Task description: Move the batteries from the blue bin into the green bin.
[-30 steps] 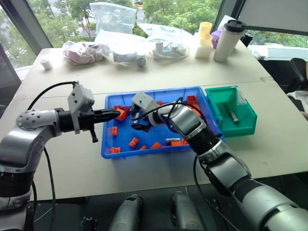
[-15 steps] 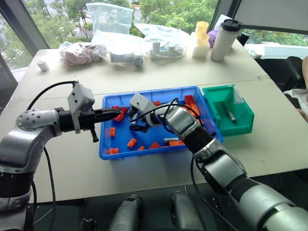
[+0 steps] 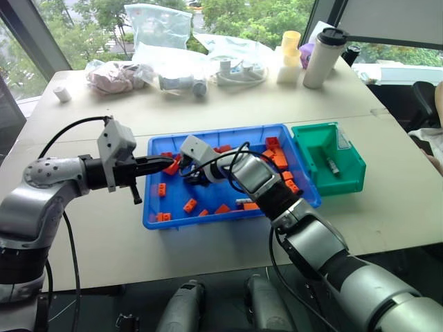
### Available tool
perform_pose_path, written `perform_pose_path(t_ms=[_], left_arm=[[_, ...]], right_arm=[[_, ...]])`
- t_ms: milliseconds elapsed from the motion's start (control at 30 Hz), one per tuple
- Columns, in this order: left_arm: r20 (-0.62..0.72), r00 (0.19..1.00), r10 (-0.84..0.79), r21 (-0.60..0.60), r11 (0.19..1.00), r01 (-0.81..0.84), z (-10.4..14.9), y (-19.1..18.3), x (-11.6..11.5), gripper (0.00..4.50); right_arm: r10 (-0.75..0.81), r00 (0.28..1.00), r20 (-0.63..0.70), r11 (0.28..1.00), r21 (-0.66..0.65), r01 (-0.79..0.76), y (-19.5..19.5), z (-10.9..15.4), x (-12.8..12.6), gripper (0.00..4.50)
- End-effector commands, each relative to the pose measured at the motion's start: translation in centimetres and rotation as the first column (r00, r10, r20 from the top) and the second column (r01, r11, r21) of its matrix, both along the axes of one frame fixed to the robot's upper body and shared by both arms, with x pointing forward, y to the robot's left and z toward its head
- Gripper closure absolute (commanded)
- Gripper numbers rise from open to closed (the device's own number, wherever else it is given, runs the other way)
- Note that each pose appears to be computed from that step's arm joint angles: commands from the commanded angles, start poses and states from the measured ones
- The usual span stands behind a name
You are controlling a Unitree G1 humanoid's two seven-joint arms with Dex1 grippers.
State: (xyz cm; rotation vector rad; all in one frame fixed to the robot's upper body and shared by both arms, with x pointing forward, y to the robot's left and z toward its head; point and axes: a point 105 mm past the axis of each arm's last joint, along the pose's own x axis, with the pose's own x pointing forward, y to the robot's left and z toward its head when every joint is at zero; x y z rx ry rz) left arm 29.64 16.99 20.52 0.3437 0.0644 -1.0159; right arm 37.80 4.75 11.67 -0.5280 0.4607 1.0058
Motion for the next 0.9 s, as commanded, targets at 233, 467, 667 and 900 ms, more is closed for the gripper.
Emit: perform_pose_path(t_ms=[233,467,667,900], left_arm=[[0.044,0.999,-0.012,-0.001,1.000,0.012,1.2,-0.2,0.0,4.50],[0.034,0.998,-0.046,-0.016,0.999,0.046,0.8,-1.0,0.3,4.50],[0.026,0.995,-0.095,-0.027,0.995,0.096,0.4,-2.0,0.9,4.50],[0.038,0.987,-0.158,-0.029,0.987,0.159,0.5,-3.3,2.0,4.50]], right_arm=[[-0.055,0.998,0.042,0.994,0.092,0.051,-2.2,4.7,-0.2,2.32],[-0.300,0.913,0.276,0.953,0.138,0.271,-13.9,14.1,-2.1,2.32],[-0.520,0.793,0.317,0.843,0.037,0.537,-23.3,14.3,-3.8,2.32],[-0.602,0.754,0.263,0.773,-0.047,0.633,-27.8,11.3,-5.4,2.32]])
